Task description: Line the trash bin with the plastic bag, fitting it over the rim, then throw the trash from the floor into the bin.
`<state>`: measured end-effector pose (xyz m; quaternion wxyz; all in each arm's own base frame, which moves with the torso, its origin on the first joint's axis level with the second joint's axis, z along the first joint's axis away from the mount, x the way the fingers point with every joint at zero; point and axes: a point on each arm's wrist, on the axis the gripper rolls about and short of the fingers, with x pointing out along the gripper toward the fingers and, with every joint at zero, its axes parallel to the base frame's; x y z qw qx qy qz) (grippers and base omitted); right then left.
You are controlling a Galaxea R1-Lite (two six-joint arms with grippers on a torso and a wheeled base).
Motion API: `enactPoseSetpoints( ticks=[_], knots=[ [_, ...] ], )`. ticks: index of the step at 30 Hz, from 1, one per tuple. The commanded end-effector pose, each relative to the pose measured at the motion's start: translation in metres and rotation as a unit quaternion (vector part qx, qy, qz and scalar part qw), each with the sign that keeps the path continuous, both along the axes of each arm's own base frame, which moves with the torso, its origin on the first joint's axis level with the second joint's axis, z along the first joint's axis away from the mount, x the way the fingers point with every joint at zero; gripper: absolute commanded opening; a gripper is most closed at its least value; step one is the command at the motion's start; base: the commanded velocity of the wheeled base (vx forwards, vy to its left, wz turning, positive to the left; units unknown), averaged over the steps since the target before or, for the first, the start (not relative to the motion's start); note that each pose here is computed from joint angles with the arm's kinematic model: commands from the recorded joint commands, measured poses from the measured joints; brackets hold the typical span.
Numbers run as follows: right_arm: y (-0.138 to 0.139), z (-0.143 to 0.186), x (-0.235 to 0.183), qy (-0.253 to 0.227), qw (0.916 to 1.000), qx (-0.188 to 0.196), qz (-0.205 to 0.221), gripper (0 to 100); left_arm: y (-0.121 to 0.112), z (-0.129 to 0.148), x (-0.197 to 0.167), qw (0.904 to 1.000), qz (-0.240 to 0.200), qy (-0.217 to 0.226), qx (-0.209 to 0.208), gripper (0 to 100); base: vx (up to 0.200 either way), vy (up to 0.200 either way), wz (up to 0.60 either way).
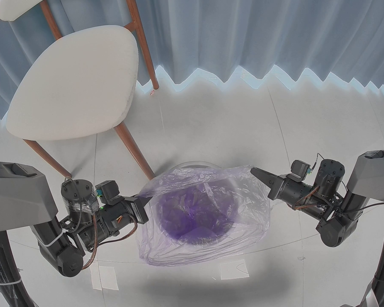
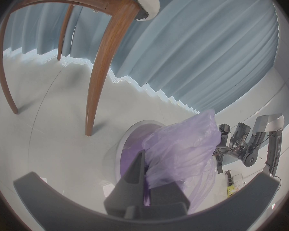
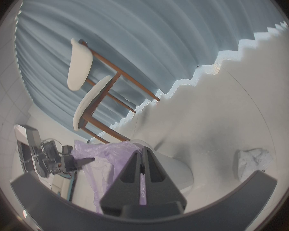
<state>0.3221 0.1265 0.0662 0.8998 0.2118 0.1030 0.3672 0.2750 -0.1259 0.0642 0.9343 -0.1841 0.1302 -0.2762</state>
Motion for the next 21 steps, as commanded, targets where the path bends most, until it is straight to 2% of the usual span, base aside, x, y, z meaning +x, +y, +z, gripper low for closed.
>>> enactPoseSetpoints(
  ticks=[1, 4, 6, 11, 13, 15, 18, 21],
  knots=[
    [-0.003, 0.006, 0.004, -0.003, 0.9998, 0.021, -0.006, 0, -0.001, 0.004, 0.001, 0.9999, -0.003, -0.005, -0.010, 0, 0.000, 0.000, 0.00],
    [-0.002, 0.006, 0.006, 0.000, 0.9996, 0.028, -0.005, 0, -0.001, 0.008, 0.002, 0.9998, -0.002, -0.010, -0.015, 0, 0.000, 0.000, 0.00],
    [0.004, 0.008, 0.018, -0.004, 0.9988, 0.049, 0.002, 0, 0.001, 0.013, 0.005, 0.9995, 0.004, -0.017, -0.027, 0, 0.000, 0.000, 0.00],
    [0.013, 0.017, 0.033, -0.007, 0.9958, 0.089, 0.018, 0, 0.001, 0.026, 0.004, 0.9972, 0.004, -0.012, -0.074, 0, 0.000, 0.000, 0.00],
    [0.013, 0.020, 0.034, -0.004, 0.9949, 0.099, 0.021, 0, 0.000, 0.031, 0.006, 0.9961, -0.002, -0.015, -0.087, 0, 0.000, 0.000, 0.00],
    [0.013, 0.025, 0.033, 0.006, 0.9929, 0.116, 0.027, 0, -0.004, 0.044, 0.022, 0.9925, -0.029, -0.043, -0.110, 0, 0.000, 0.000, 0.00],
    [0.012, 0.023, 0.031, 0.017, 0.9924, 0.119, 0.026, 0, -0.008, 0.044, 0.025, 0.9921, -0.035, -0.045, -0.112, 0, 0.000, 0.000, 0.00],
    [0.011, 0.018, 0.031, 0.029, 0.9921, 0.120, 0.024, 0, -0.016, 0.032, 0.023, 0.9929, -0.045, -0.025, -0.107, 0, 0.000, 0.000, 0.00]
  ],
)
